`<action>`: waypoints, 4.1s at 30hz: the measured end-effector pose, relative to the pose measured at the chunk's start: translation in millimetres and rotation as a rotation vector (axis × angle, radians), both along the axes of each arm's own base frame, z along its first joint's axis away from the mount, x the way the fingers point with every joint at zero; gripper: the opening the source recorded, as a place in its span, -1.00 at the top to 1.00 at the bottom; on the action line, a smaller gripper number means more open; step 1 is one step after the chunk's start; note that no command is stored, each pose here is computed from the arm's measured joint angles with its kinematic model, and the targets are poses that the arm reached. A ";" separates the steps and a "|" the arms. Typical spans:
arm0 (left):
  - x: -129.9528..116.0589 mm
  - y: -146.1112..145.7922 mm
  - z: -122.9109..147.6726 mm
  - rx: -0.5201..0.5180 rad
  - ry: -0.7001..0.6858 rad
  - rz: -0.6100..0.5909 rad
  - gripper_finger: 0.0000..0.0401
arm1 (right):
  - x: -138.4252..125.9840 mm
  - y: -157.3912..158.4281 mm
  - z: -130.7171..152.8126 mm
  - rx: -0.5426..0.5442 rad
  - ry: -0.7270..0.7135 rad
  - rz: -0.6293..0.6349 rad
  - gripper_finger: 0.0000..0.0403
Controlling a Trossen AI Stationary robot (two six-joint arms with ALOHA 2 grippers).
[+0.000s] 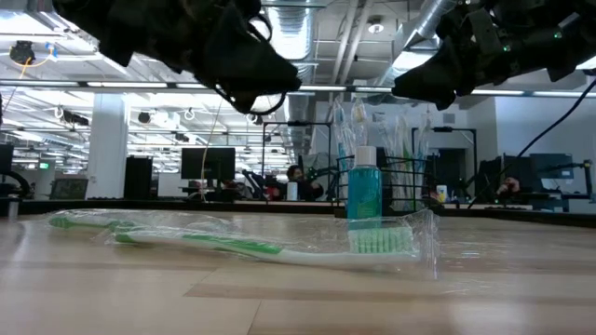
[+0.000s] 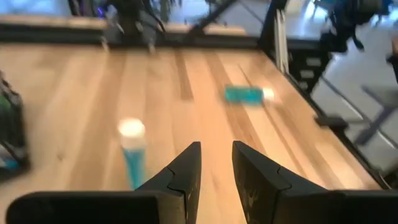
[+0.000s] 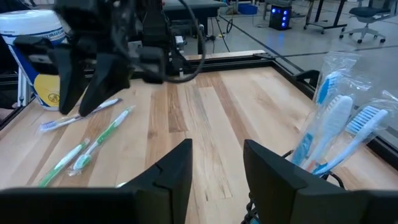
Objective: Pick & Place toothbrushing station
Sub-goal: Put the green toothbrush into the mesh organizer
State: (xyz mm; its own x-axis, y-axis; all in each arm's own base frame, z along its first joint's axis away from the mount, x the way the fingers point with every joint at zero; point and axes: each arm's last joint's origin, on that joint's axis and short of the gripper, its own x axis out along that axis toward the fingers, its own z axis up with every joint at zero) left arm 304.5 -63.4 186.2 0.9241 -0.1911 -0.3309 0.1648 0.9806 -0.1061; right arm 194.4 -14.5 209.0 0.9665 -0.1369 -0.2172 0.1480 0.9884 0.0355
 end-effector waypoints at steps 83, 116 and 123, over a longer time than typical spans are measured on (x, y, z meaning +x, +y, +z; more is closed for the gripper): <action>-30.2 -39.5 -57.5 -0.051 0.741 0.045 0.89 | 0.0 0.1 -0.4 0.000 0.004 0.000 0.37; -1.3 -40.9 -8.5 0.082 0.384 0.145 1.00 | 0.0 0.1 -0.2 0.001 0.003 0.001 0.37; 0.7 -32.6 33.4 0.111 0.117 0.210 1.00 | 0.4 1.0 1.0 0.000 -0.009 0.005 0.37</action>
State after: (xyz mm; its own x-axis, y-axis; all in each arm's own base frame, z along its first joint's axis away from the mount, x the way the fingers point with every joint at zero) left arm 305.2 -96.0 219.6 0.8940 0.0447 -0.4458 -0.0511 0.9987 -0.0022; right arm 194.7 -13.5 210.0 0.9692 -0.1318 -0.2082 0.1424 0.9891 0.0367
